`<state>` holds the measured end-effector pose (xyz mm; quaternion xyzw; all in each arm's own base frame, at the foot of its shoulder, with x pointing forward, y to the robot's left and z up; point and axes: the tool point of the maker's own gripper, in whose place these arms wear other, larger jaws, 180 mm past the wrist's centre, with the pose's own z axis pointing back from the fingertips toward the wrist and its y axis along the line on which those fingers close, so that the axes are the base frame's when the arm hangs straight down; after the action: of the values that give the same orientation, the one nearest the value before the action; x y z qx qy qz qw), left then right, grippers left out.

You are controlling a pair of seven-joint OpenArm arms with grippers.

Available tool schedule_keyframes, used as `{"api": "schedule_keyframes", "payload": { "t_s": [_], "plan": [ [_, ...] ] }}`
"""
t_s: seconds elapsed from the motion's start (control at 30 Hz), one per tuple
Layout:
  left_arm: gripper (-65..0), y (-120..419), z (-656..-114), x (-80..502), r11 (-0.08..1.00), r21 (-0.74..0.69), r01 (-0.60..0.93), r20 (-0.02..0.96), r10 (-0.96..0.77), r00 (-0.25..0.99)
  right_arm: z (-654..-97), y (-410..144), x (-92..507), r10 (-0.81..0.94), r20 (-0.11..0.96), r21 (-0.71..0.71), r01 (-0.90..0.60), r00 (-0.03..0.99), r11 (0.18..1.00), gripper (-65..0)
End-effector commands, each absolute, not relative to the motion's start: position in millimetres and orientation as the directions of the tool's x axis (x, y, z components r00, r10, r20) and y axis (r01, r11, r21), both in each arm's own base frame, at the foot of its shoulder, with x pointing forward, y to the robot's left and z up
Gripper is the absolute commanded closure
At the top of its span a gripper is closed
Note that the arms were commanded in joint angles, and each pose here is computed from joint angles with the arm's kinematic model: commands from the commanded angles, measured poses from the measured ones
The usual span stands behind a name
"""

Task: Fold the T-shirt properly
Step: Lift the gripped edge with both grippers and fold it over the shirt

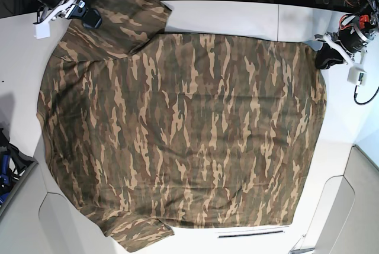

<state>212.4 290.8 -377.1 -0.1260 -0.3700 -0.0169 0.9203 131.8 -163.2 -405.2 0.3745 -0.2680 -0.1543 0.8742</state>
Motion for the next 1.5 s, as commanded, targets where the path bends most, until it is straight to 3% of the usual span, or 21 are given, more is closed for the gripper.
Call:
{"api": "schedule_keyframes", "payload": {
  "t_s": [0.0, 0.4, 0.83, 1.23, 1.47],
  "plan": [
    [0.0, 293.2, -359.8, 222.0, 0.967, -0.203, 0.152, 0.729, 0.045, 0.683, -393.3, -167.4, 137.7, -0.474, 0.391, 0.74, 0.037, 0.789, 0.671, 0.0],
    [0.0, 292.1, -342.6, 237.2, 0.964, -0.209, 0.165, 0.772, 0.059, 0.633, -330.1, -164.8, 181.6, -0.367, 0.627, 0.629, -0.169, 0.687, 0.759, 0.0],
    [0.0, 304.2, -305.3, 291.7, 0.981, -0.134, 0.143, 0.868, 0.046, 0.495, -303.2, -187.3, 264.2, -0.298, 0.787, 0.474, -0.222, 0.54, 0.852, 0.0],
    [0.0, 333.9, -311.4, 338.8, 0.97, -0.243, 0.019, 0.873, 0.21, 0.439, -313.3, -224.7, 332.2, -0.345, 0.781, 0.496, -0.179, 0.521, 0.85, 0.0],
    [0.0, 321.0, -323.1, 360.7, 0.98, -0.191, 0.052, 0.876, 0.146, 0.46, -317.3, -239.4, 375.5, -0.403, 0.772, 0.523, -0.13, 0.492, 0.843, 0.0]
  ]
}}
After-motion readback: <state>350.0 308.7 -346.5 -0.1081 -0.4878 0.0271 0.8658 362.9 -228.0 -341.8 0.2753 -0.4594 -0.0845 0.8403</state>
